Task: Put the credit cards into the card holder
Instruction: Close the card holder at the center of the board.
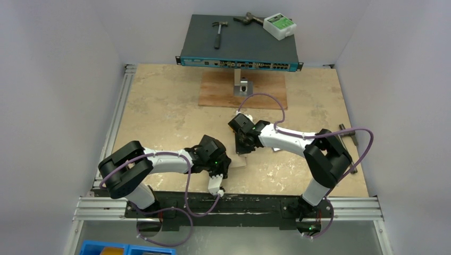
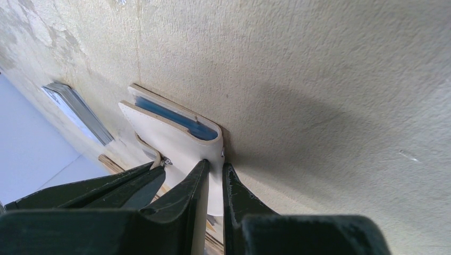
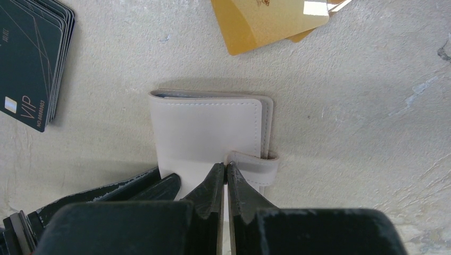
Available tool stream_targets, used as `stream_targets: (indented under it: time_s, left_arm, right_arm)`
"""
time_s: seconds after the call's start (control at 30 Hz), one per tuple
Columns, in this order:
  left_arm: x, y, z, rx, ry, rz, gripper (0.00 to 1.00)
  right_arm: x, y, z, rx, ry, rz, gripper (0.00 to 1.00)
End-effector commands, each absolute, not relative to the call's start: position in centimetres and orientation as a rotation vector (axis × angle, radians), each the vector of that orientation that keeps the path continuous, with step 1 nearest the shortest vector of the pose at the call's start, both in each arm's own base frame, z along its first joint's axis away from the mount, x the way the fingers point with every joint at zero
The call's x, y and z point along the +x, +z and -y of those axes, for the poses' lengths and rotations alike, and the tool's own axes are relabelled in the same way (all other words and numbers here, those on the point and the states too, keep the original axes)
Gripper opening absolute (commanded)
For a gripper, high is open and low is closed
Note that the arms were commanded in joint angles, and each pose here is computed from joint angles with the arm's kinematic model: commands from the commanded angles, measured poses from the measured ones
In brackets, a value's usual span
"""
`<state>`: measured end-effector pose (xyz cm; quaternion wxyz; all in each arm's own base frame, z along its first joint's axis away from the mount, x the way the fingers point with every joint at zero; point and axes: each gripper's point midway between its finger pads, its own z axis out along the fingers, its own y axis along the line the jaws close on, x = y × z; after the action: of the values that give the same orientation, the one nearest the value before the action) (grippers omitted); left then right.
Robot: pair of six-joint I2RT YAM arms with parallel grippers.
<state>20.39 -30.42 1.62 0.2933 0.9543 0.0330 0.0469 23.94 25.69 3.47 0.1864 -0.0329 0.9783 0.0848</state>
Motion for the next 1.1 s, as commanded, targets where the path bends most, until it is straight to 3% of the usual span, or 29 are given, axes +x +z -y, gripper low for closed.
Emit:
stream_targets:
  time_s: [0.0, 0.6, 1.07]
  left_arm:
    - [17.8, -1.8, 27.0, 2.709, -0.02, -0.157, 0.08]
    - [17.9, -1.7, 27.0, 2.714, -0.02, -0.16, 0.07]
    - [17.9, -1.7, 27.1, 2.713, -0.021, -0.168, 0.07]
  right_arm:
    - [23.8, 3.8, -25.3, -0.083, 0.233, -2.741, 0.0]
    - [22.8, 3.0, -26.6, -0.173, 0.313, -2.782, 0.0]
    - [21.2, 0.1, -26.3, -0.287, 0.132, -2.821, 0.0]
